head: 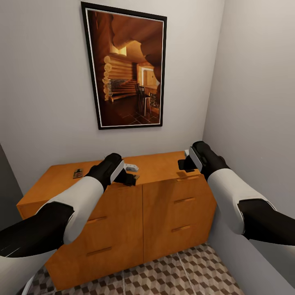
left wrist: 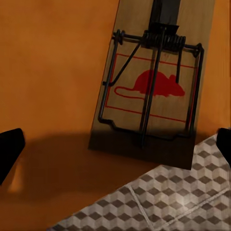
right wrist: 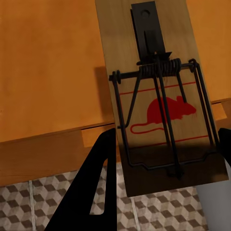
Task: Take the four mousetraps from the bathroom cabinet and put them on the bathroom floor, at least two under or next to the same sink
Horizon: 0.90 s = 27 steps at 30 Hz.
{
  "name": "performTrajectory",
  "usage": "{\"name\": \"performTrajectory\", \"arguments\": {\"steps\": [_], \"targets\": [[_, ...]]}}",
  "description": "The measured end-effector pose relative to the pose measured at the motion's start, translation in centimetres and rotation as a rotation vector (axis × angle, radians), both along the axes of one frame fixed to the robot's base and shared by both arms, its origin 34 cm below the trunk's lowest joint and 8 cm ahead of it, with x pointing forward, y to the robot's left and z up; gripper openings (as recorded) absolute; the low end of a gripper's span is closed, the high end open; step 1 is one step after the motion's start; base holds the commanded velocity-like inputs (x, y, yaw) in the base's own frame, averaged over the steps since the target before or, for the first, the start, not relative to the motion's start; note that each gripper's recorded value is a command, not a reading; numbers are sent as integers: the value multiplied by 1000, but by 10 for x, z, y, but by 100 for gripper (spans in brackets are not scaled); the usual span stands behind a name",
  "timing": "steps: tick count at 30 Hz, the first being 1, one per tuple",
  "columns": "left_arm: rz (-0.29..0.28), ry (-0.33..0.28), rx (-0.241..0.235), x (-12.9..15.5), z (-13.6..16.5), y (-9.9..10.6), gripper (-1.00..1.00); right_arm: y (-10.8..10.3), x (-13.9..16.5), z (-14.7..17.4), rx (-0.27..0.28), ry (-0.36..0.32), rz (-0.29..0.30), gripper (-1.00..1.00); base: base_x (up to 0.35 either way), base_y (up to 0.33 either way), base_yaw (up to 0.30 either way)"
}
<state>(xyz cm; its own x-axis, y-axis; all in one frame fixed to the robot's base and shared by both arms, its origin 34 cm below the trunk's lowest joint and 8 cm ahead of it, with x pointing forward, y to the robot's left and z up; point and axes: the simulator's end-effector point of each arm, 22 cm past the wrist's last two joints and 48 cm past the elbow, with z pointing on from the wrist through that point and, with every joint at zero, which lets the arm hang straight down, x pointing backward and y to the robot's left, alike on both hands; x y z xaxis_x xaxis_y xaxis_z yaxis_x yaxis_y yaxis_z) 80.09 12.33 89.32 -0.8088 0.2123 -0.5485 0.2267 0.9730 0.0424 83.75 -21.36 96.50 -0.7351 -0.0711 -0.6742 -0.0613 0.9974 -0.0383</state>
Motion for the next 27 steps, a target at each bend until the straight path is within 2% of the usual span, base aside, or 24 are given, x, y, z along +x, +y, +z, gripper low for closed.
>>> {"name": "performTrajectory", "arguments": {"steps": [1, 2, 27], "targets": [[0, 0, 0, 0, 0, 0, 100, 0, 0, 0, 0, 0, 0, -100, 0, 0, 0], [0, -1, 1, 0, 0, 0, -100, 0, 0, 0, 0, 0, 0, -100, 0, 0, 0], [-2, -16, 21, 2, 4, 2, -100, 0, 0, 0, -1, 0, -1, -100, 0, 0, 0]]}}
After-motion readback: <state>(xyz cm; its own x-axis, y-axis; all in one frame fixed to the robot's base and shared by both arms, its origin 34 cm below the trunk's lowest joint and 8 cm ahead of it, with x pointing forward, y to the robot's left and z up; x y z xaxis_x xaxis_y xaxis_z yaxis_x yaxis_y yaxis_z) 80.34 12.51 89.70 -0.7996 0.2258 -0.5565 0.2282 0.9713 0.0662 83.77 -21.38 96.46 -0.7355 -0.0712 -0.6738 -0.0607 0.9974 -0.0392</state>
